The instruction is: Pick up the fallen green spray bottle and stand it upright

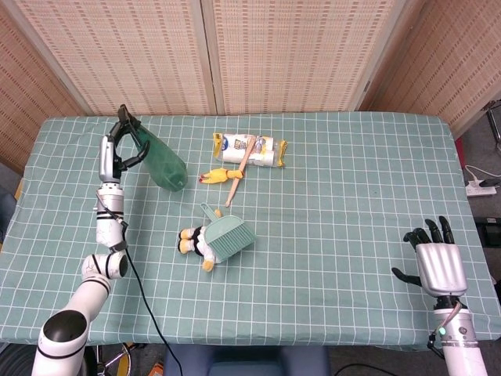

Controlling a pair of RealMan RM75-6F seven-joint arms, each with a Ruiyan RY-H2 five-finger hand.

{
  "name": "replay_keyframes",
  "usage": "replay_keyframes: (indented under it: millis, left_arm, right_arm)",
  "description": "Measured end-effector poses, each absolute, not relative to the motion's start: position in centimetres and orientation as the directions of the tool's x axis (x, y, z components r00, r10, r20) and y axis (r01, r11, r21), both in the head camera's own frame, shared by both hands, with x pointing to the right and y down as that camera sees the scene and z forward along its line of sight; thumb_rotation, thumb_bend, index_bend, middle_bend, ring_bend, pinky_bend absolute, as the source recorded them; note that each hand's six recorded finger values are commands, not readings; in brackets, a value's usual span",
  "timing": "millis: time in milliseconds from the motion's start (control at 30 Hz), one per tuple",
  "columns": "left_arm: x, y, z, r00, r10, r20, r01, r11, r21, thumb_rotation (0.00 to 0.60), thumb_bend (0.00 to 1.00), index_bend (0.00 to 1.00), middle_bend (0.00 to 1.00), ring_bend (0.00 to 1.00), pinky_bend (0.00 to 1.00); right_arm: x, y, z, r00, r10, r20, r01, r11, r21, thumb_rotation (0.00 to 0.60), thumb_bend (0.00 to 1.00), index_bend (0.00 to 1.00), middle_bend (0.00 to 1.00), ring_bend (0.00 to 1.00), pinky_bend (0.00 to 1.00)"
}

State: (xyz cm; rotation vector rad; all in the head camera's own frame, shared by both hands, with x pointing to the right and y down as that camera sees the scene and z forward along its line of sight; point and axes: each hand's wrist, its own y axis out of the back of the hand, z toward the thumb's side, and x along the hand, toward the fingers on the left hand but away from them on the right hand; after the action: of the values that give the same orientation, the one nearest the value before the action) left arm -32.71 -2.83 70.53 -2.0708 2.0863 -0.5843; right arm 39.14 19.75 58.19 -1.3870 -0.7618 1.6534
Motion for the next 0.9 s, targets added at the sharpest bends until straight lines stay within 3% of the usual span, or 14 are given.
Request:
replay_keyframes:
  millis: [233,900]
  left_arm:
    - [-33.7,-1.6,71.6,-0.032,-0.977,0.211,-0.942,-0.041,-0.333,0.600,0.24,0.36,0.43,0.33,0.23]
    - [-32.9,-0.4,71.4,0.037,-0.984,0.175,-0.951,-0.088,-0.295,0.600,0.22,0.31,0.38,0.27,0.21]
  right_arm:
    - [39.1,19.8,58.2,-0.068,0.874,-0.481,-0.241,-0.482,-0.842,0.600,0.00,0.38,0.32,0.13,0.03]
    - [39.0,19.9,58.1,-0.096,0.874,-0.476,-0.261,-0.484,-0.835,0.600,0.00,0.38,0.32,0.13,0.03]
